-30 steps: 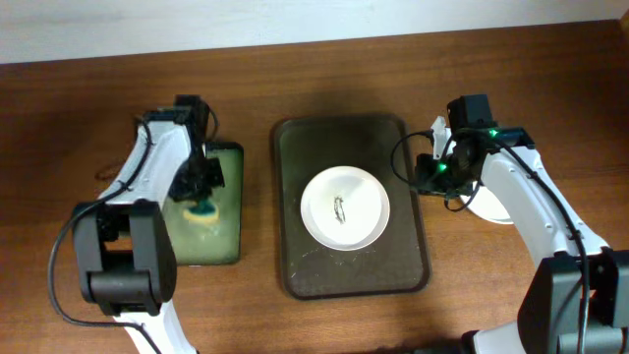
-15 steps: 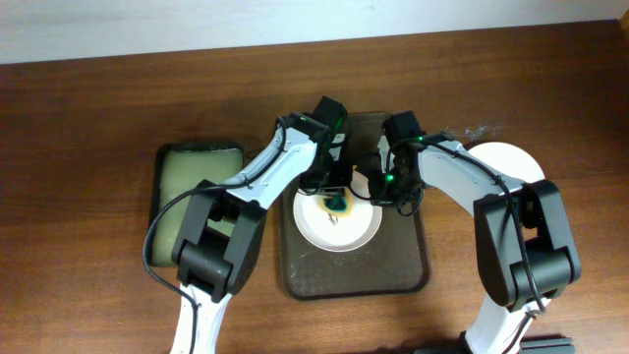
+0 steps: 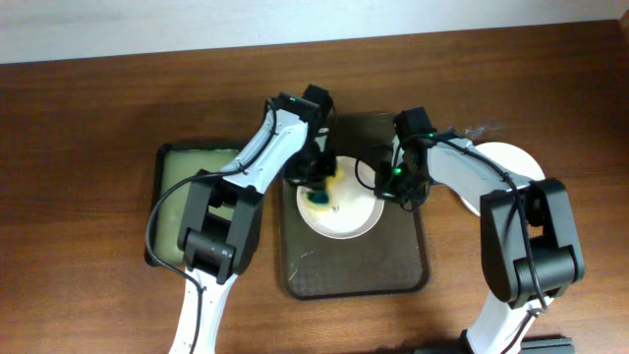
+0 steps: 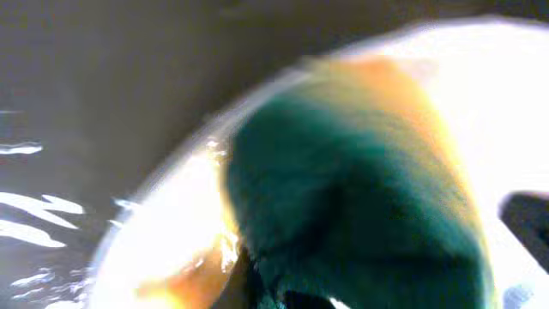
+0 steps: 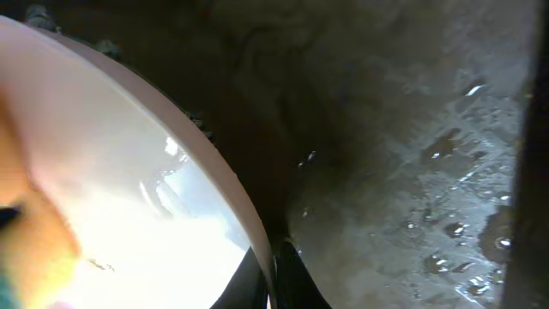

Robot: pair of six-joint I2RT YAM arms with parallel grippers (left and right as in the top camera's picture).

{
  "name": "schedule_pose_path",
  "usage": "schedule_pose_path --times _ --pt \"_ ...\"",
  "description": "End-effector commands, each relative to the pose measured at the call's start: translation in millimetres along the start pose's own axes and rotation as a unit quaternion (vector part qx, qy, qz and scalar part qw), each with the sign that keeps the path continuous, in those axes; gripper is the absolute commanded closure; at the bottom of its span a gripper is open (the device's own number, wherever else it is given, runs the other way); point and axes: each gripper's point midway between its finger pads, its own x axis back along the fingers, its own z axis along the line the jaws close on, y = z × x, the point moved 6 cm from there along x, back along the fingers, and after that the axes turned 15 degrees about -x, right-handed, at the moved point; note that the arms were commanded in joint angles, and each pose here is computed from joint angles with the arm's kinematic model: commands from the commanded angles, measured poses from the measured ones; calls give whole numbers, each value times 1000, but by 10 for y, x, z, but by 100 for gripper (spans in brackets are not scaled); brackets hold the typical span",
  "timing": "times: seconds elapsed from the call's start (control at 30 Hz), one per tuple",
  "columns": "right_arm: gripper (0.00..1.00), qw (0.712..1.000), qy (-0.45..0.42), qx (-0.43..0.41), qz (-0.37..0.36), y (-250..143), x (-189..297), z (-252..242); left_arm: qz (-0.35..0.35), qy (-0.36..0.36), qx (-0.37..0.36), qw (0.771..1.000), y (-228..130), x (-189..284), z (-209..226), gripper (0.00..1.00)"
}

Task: Clean dirty plates on tray and stack at the side
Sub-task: 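Scrub the last plate with the sponge in the left gripper, then return the sponge to the soapy tray with the left gripper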

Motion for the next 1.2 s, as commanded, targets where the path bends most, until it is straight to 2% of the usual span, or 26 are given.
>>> schedule_pose_path --times 0.0,0.07,0.17,0.23,0.27,0.33,0.43,0.47,0.53,0.57,0.63,0.73,0.8,0.9,0.97,1.03,1.1,1.17 --pt "96 998 -48 -33 -17 62 -89 -189 58 -100 -84 990 -214 -474 -799 100" --pt "96 998 -44 -33 -13 54 -90 -180 70 -103 -111 986 -294 -678 -1026 100" --pt "96 998 -44 -33 -13 52 -90 -182 70 -96 -97 988 -248 -689 -887 100" --pt "96 998 -45 -33 -12 51 -90 -183 60 21 -64 996 -144 -575 -354 100" --pt "96 998 -45 -33 -12 49 -90 -185 60 105 -38 992 -104 -397 -14 100" --pt "96 998 -45 -33 -12 51 -90 -185 44 224 -15 974 7 36 422 100" --pt "96 998 -48 -34 -15 55 -89 -191 9 255 19 967 131 254 656 100" --pt "96 998 -48 -33 -15 56 -89 -191 5 228 33 973 155 216 671 100" --pt "96 998 -48 -33 -15 55 -89 -191 3 97 12 995 219 11 327 100" --pt "96 998 -48 -33 -15 55 -89 -191 3 -17 -35 999 269 -193 -80 100" --pt "96 998 -48 -33 -14 54 -89 -191 26 -124 -98 987 181 -439 -612 100" --pt "96 998 -48 -33 -15 55 -89 -191 39 -134 -152 979 57 -579 -985 100" --pt "96 998 -48 -33 -15 55 -89 -191 50 -157 -165 972 -1 -560 -1030 100" --pt "96 998 -48 -33 -15 55 -89 -191 53 -146 -149 976 21 -521 -878 100" --pt "96 998 -48 -33 -14 54 -89 -192 53 -63 -116 990 99 -401 -417 100" --pt "96 998 -48 -33 -15 55 -89 -191 45 83 -69 993 188 -29 132 100" --pt "96 998 -48 -33 -15 55 -89 -191 15 175 -39 984 272 337 331 100" --pt "96 999 -48 -8 -13 54 -89 -191 -15 187 -40 981 300 707 282 100"
